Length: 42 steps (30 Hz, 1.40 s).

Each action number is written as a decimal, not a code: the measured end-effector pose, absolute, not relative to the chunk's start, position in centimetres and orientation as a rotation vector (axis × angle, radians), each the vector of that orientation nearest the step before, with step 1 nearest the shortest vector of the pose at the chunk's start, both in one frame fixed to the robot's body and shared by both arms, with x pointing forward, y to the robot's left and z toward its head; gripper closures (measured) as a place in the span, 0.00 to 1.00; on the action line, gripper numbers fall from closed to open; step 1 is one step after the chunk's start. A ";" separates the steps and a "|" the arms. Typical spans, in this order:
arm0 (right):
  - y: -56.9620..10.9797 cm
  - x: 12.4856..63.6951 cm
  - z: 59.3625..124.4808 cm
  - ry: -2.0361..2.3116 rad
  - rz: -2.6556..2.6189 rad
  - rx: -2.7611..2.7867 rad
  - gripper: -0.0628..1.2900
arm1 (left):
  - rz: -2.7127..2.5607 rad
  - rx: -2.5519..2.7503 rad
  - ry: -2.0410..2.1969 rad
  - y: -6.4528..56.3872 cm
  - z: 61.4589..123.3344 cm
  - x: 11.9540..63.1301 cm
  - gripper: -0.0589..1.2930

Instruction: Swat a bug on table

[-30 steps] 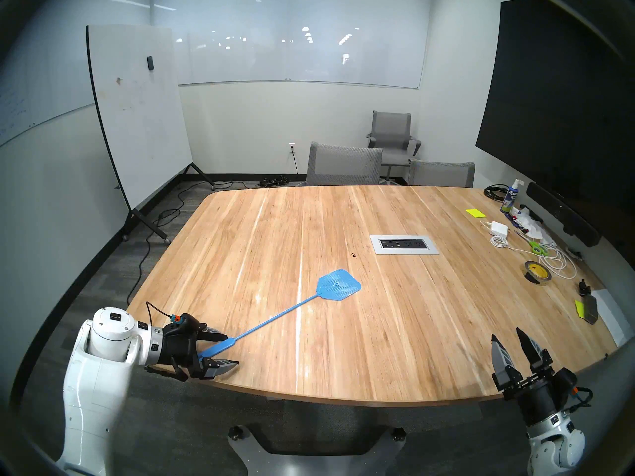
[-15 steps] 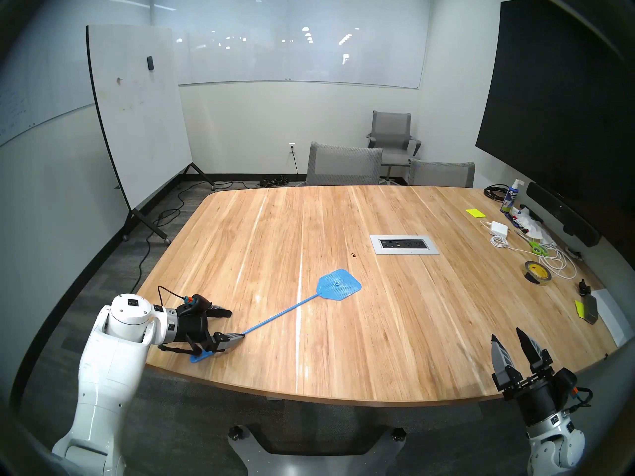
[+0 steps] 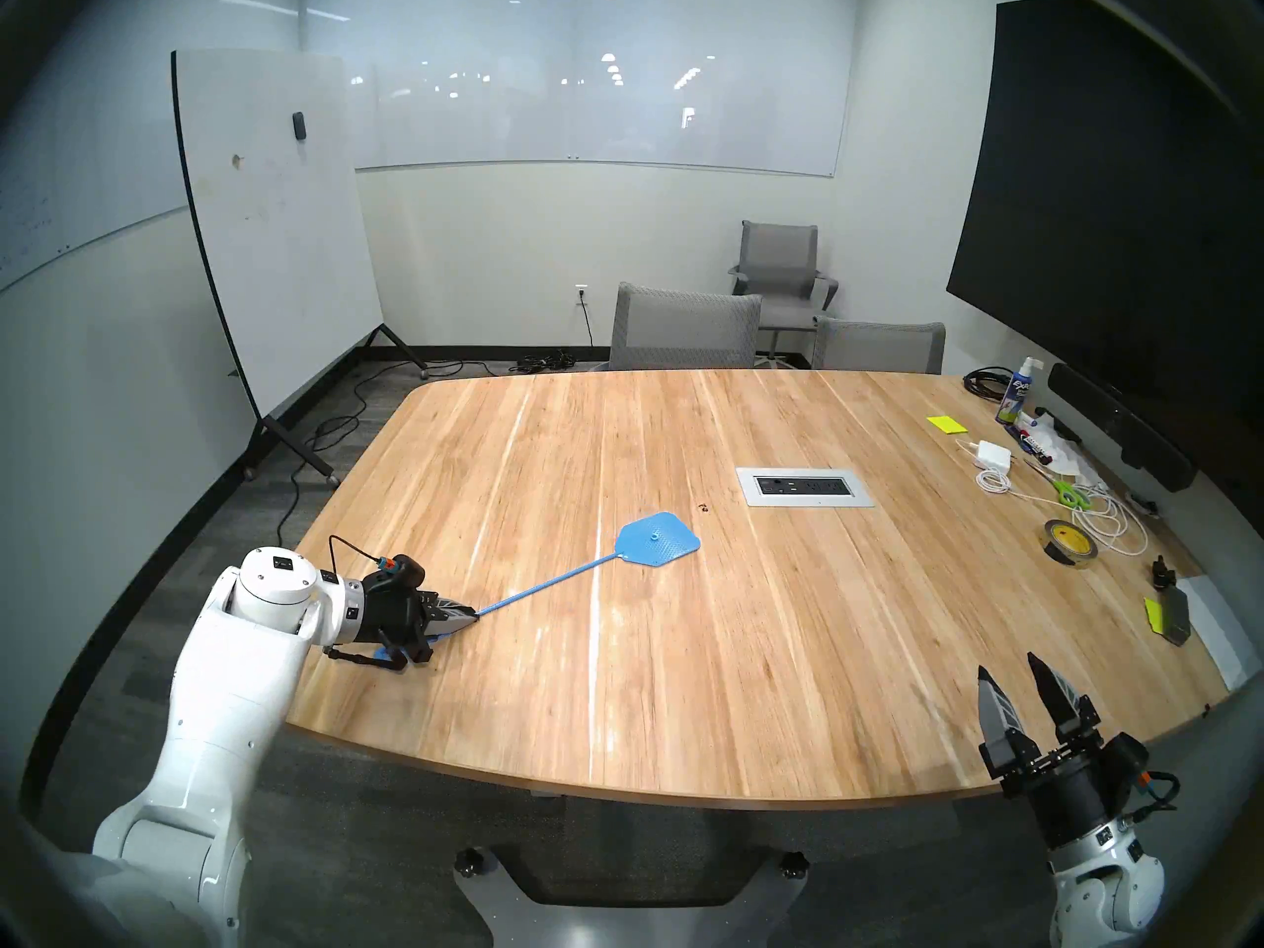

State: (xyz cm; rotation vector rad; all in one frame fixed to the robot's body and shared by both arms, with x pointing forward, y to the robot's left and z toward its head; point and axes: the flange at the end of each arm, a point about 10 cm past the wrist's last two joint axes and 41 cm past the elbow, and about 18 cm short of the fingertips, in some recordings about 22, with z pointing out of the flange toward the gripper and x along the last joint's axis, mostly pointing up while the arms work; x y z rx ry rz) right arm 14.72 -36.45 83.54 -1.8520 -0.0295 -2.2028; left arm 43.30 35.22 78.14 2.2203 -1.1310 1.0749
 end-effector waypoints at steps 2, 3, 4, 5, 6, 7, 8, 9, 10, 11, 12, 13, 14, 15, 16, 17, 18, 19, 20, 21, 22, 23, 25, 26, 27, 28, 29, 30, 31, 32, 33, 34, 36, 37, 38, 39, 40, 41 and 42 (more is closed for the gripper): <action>-36.4 14.7 83.5 -0.030 -2.203 -1.852 0.04 | 1.062 2.209 -1.136 35.3 78.1 43.7 0.96; -36.4 14.7 83.5 -0.030 -2.203 -1.852 0.04 | 1.058 2.207 -1.136 35.4 78.1 43.8 0.96; -36.4 14.7 83.5 -0.030 -2.203 -1.852 0.04 | 1.056 2.204 -1.136 35.4 78.1 43.9 0.96; -36.4 14.7 83.5 -0.030 -2.203 -1.852 0.03 | 1.052 2.202 -1.135 35.4 78.1 44.0 0.96; -36.4 14.7 83.5 -0.030 -2.203 -1.852 0.04 | 1.046 2.199 -1.130 35.5 78.0 44.2 0.96; -36.4 14.7 83.5 -0.030 -2.203 -1.852 0.04 | 1.043 2.198 -1.125 35.6 78.0 44.3 0.96; -36.4 14.7 83.5 -0.030 -2.203 -1.852 0.03 | 1.042 2.197 -1.119 35.7 77.9 44.4 0.96; -36.4 14.7 83.6 -0.030 -2.203 -1.852 0.04 | 1.041 2.198 -1.113 35.7 77.9 44.4 0.96; -36.4 14.7 83.6 -0.030 -2.203 -1.852 0.04 | 1.039 2.199 -1.101 35.8 77.8 44.6 0.96; -36.4 14.7 83.6 -0.030 -2.203 -1.852 0.04 | 1.038 2.200 -1.093 35.9 77.8 44.6 0.96; -36.4 14.7 83.6 -0.030 -2.203 -1.852 0.04 | 1.038 2.201 -1.086 35.9 77.8 44.6 0.96; -36.4 14.7 83.6 -0.030 -2.203 -1.852 0.04 | 1.039 2.203 -1.080 36.0 77.8 44.7 0.96; -36.4 14.7 83.6 -0.030 -2.203 -1.852 0.04 | 1.040 2.206 -1.067 36.0 77.8 44.7 0.96; -36.4 14.7 83.6 -0.030 -2.203 -1.852 0.04 | 1.044 2.210 -1.051 36.1 77.7 44.8 0.96; -36.4 14.7 83.6 -0.030 -2.203 -1.852 0.04 | 1.048 2.213 -1.039 36.2 77.7 44.8 0.96; -36.4 14.7 83.6 -0.030 -2.203 -1.852 0.04 | 1.054 2.221 -1.014 36.3 77.7 44.9 0.96; -36.4 14.7 83.6 -0.030 -2.203 -1.852 0.04 | 1.060 2.234 -0.987 36.5 77.7 45.0 0.96; -36.4 14.7 83.6 -0.030 -2.203 -1.852 0.04 | 1.063 2.241 -0.973 36.6 77.7 45.0 0.96; -36.4 14.7 83.6 -0.030 -2.203 -1.851 0.04 | 1.068 2.252 -0.953 36.7 77.7 45.1 0.96; -36.4 14.7 83.6 -0.030 -2.203 -1.851 0.04 | 1.076 2.272 -0.924 36.9 77.8 45.3 0.96; -36.4 14.7 83.6 -0.030 -2.203 -1.851 0.04 | 1.080 2.287 -0.906 37.1 77.9 45.4 0.96; -36.4 14.7 83.6 -0.030 -2.203 -1.851 0.04 | 1.083 2.301 -0.892 37.2 78.0 45.5 0.96; -36.4 14.7 83.6 -0.030 -2.203 -1.851 0.03 | 1.094 2.348 -0.858 37.6 78.4 45.8 0.96; -36.4 14.7 83.6 -0.030 -2.203 -1.851 0.04 | 1.094 2.359 -0.853 37.7 78.5 45.9 0.96; -36.4 14.7 83.6 -0.030 -2.203 -1.851 0.04 | 1.095 2.383 -0.842 37.8 78.6 46.0 0.96; -36.4 14.7 83.6 -0.029 -2.203 -1.851 0.04 | 1.094 2.398 -0.836 37.8 78.7 46.0 0.96; -36.4 14.7 83.6 -0.029 -2.203 -1.851 0.04 | 1.091 2.413 -0.831 37.8 78.9 46.1 0.96; -36.4 14.7 83.6 -0.029 -2.203 -1.852 0.03 | 1.089 2.426 -0.825 37.9 79.0 46.1 0.96; -36.4 14.7 83.6 -0.029 -2.203 -1.852 0.04 | 1.087 2.433 -0.821 37.9 79.0 46.1 0.96; -36.4 14.7 83.6 -0.029 -2.203 -1.852 0.04 | 1.083 2.446 -0.816 37.9 79.1 46.1 0.96; -36.4 14.7 83.6 -0.029 -2.203 -1.852 0.04 | 1.081 2.454 -0.812 37.9 79.2 46.1 0.96; -36.4 14.7 83.6 -0.030 -2.203 -1.852 0.04 | 1.078 2.468 -0.806 37.9 79.3 46.1 0.96; -36.4 14.7 83.6 -0.030 -2.203 -1.852 0.04 | 1.075 2.488 -0.798 37.9 79.5 46.1 0.96; -36.4 14.7 83.6 -0.030 -2.203 -1.852 0.04 | 1.076 2.497 -0.794 37.9 79.5 46.1 0.96; -36.4 14.7 83.6 -0.030 -2.203 -1.852 0.04 | 1.078 2.508 -0.787 37.9 79.6 46.1 0.96; -36.4 14.7 83.6 -0.030 -2.203 -1.852 0.04 | 1.080 2.513 -0.783 37.9 79.6 46.1 0.96; -36.4 14.7 83.6 -0.030 -2.203 -1.852 0.04 | 1.084 2.522 -0.776 38.0 79.7 46.0 0.96; -36.4 14.7 83.6 -0.030 -2.203 -1.852 0.04 | 1.088 2.530 -0.769 38.0 79.7 46.0 0.96; -36.4 14.7 83.6 -0.030 -2.203 -1.852 0.04 | 1.091 2.534 -0.765 38.0 79.7 45.9 0.96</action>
